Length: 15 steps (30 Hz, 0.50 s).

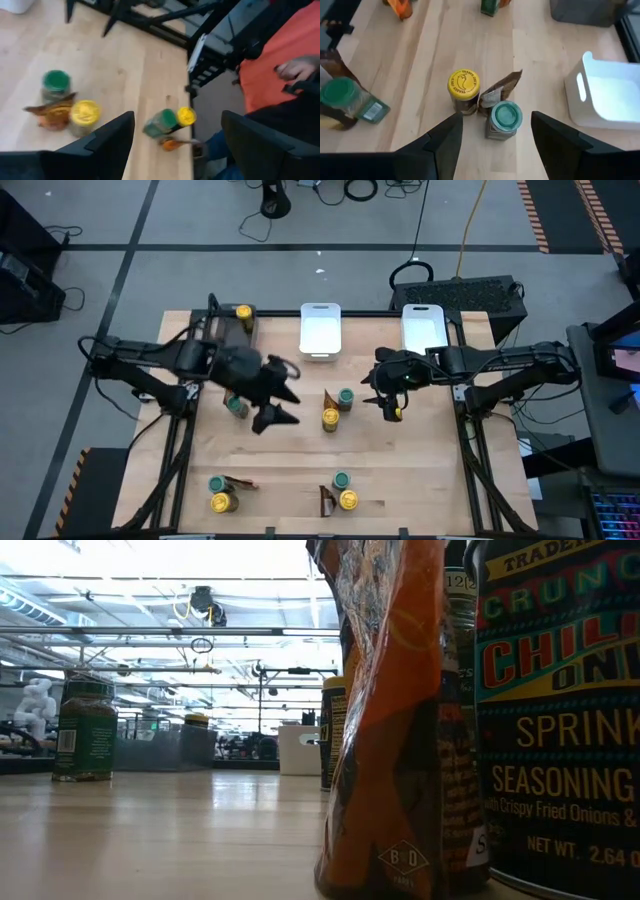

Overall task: Sort spices by type
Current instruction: Put the bottom left yellow seasoning bottle into the black bin

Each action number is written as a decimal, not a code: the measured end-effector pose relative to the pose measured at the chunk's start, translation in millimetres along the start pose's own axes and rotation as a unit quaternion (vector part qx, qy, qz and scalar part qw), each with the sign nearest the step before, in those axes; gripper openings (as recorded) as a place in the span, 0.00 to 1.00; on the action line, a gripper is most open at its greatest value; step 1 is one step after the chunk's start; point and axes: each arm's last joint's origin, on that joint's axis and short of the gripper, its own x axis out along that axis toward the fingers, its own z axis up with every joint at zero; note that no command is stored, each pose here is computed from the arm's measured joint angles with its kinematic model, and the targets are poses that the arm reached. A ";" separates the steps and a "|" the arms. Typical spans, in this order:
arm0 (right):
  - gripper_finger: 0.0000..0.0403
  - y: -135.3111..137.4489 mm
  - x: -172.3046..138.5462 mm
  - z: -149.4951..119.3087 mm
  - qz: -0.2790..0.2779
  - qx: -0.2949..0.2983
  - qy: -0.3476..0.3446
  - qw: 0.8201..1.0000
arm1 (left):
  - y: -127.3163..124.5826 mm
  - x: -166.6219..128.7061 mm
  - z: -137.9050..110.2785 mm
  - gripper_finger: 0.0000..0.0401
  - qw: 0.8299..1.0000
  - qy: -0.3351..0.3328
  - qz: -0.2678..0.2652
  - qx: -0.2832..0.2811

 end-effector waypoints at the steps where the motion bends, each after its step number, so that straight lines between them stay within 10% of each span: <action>1: 0.54 0.0 0.0 0.5 0.000 -0.008 -0.002 1.000 | -6.6 -0.1 -1.7 0.75 1.000 -0.003 0.001 -0.007; 7: 0.54 -0.2 -0.1 4.4 -0.001 -0.025 -0.023 0.999 | -31.7 -4.0 -29.3 0.75 0.993 0.074 -0.002 -0.088; 15: 0.54 -1.1 -0.5 10.2 -0.003 0.002 -0.053 0.999 | -51.1 -20.2 -86.3 0.75 0.940 0.291 0.051 -0.173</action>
